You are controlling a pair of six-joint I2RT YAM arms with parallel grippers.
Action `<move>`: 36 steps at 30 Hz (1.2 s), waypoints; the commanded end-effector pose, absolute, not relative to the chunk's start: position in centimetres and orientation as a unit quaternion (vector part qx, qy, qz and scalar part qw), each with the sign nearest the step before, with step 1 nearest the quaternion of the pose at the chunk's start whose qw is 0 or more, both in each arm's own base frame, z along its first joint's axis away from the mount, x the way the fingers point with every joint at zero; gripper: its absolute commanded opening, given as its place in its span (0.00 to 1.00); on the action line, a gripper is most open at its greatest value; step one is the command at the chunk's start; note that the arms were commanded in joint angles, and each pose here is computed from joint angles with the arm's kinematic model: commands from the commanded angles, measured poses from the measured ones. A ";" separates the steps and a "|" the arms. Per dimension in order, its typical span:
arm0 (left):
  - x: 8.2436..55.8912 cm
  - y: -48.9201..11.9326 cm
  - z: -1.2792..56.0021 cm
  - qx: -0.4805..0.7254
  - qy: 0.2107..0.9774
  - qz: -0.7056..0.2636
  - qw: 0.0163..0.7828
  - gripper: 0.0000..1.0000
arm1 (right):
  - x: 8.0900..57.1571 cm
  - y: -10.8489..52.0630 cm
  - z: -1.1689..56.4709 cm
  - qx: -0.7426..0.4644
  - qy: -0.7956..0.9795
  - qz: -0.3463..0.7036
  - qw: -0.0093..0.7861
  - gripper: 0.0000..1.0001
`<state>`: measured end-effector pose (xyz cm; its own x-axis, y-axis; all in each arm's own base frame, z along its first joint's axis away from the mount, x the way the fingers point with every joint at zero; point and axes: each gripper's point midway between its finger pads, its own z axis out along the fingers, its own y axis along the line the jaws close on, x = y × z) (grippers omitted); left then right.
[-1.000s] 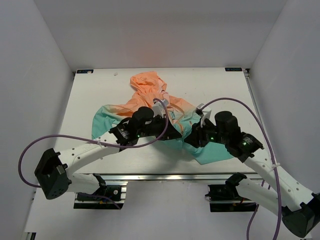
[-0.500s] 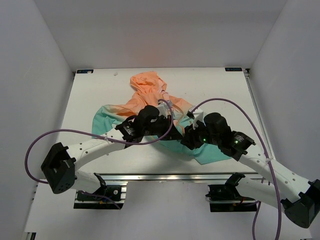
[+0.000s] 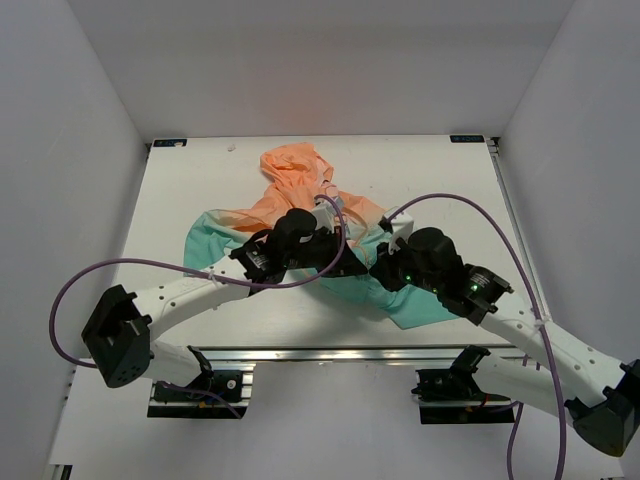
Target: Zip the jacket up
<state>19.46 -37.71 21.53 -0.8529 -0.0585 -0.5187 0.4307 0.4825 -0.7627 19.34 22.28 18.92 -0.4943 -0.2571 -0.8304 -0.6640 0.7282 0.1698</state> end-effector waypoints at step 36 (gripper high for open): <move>17.4 -36.3 21.0 0.174 0.832 -0.470 0.237 0.00 | 15.9 21.8 19.9 -0.378 0.792 0.269 0.397 0.50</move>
